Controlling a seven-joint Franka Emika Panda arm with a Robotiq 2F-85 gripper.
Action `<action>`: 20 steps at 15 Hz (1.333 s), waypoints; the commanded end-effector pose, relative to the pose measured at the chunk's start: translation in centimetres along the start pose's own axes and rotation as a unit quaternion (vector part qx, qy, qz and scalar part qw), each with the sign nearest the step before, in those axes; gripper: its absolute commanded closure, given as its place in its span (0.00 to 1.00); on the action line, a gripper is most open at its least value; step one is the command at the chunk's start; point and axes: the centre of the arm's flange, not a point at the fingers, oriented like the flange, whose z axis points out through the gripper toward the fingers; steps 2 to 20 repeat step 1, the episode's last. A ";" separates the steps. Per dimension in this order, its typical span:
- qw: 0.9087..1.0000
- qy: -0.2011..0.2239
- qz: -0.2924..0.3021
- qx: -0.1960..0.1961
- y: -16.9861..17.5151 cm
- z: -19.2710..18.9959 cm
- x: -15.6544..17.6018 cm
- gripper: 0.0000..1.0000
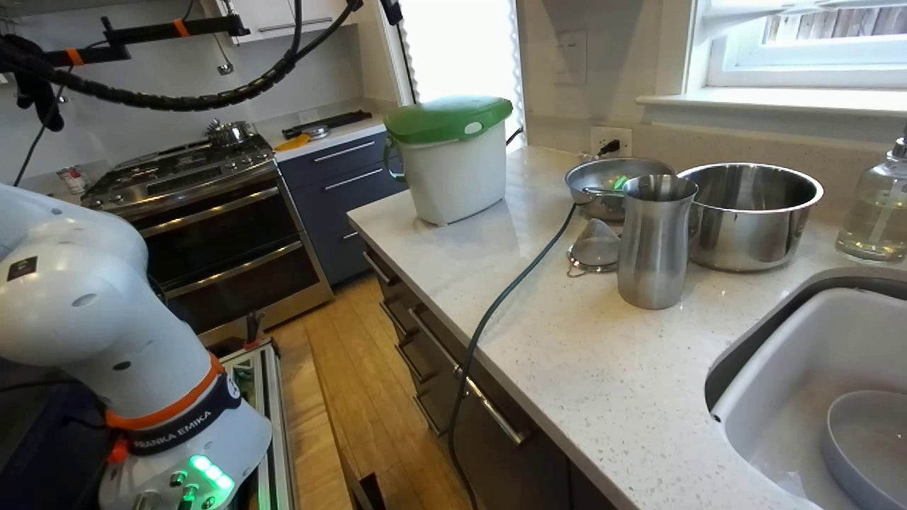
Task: Close the lid of the bin
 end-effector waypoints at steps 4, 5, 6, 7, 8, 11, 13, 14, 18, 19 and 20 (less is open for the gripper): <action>1.000 0.000 0.000 0.000 0.0 0.0 0.0 0.00; 1.000 0.000 0.000 0.000 0.0 0.0 0.0 0.00; 1.000 0.000 0.000 0.000 0.0 0.0 0.0 0.00; 1.000 0.000 0.000 0.000 0.0 0.0 0.0 0.00; 1.000 0.000 0.000 0.000 0.0 0.0 0.0 0.00; 1.000 0.000 0.000 0.000 0.0 0.0 0.0 0.00; 1.000 0.000 0.000 0.000 0.0 0.0 0.0 0.00; 1.000 0.000 0.000 0.000 0.0 0.0 0.0 0.00; 1.000 0.000 0.000 0.000 0.0 0.0 0.0 0.00; 1.000 0.000 0.000 0.000 0.0 0.0 0.0 0.00; 1.000 0.000 0.000 0.000 0.0 0.0 0.0 0.00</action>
